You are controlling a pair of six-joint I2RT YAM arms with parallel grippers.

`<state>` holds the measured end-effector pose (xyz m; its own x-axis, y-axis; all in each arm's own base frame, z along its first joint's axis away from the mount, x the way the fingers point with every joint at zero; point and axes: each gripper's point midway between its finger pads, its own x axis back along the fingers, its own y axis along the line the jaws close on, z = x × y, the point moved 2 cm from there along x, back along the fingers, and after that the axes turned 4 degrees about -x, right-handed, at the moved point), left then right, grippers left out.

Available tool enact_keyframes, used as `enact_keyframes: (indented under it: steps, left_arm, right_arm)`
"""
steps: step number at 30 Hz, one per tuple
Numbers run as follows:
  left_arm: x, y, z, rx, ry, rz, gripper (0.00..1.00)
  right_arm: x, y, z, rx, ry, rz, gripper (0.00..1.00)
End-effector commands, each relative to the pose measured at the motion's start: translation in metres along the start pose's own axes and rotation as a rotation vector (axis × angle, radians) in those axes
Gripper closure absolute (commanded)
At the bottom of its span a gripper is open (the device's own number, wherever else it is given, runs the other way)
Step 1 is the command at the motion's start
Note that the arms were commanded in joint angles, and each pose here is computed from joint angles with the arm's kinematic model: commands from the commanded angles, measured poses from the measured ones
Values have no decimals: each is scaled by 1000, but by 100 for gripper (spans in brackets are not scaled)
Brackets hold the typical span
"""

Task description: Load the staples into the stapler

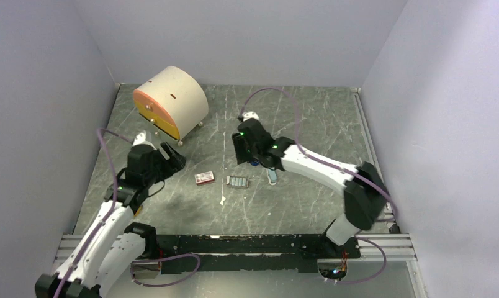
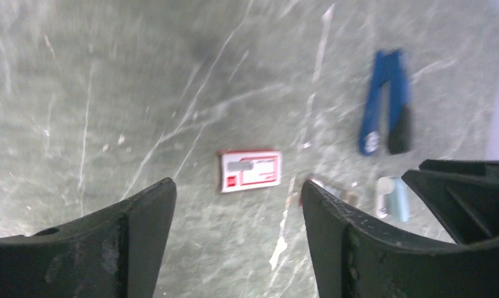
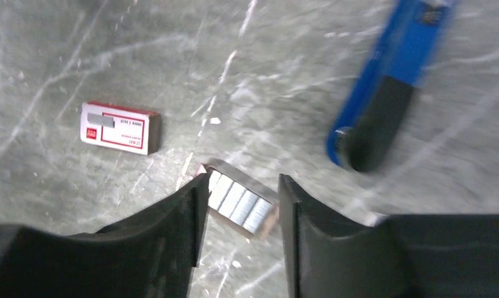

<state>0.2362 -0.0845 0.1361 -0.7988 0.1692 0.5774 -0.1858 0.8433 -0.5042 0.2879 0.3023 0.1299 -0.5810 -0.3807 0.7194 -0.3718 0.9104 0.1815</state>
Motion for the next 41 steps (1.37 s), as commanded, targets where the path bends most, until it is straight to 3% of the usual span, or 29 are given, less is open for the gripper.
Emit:
enact_keyframes:
  steps: [1, 3, 6, 10, 19, 25, 41]
  left_arm:
    - [45, -14, -50, -113, -150, -10, 13]
    - [63, -19, -66, -157, -191, -17, 4]
    - [87, -22, -88, -213, -242, -54, 3]
    - [119, -22, -116, -279, -321, -119, 3]
    - [166, -33, -148, -373, -432, -119, 3]
    - [176, -37, -152, -381, -451, -101, 3]
    - [178, -34, -149, -353, -453, -104, 3]
  right_arm:
    - [64, -48, -28, 5, -210, 187, 37]
    - [97, -66, -34, -3, -283, 247, 29]
    - [151, -91, -43, -44, -410, 316, 20]
    - [217, -118, -52, -122, -567, 388, 1]
    - [331, -165, -60, -261, -826, 503, 0]
    - [350, -172, -56, -304, -867, 496, 0]
    - [342, -175, -50, -319, -806, 553, 0]
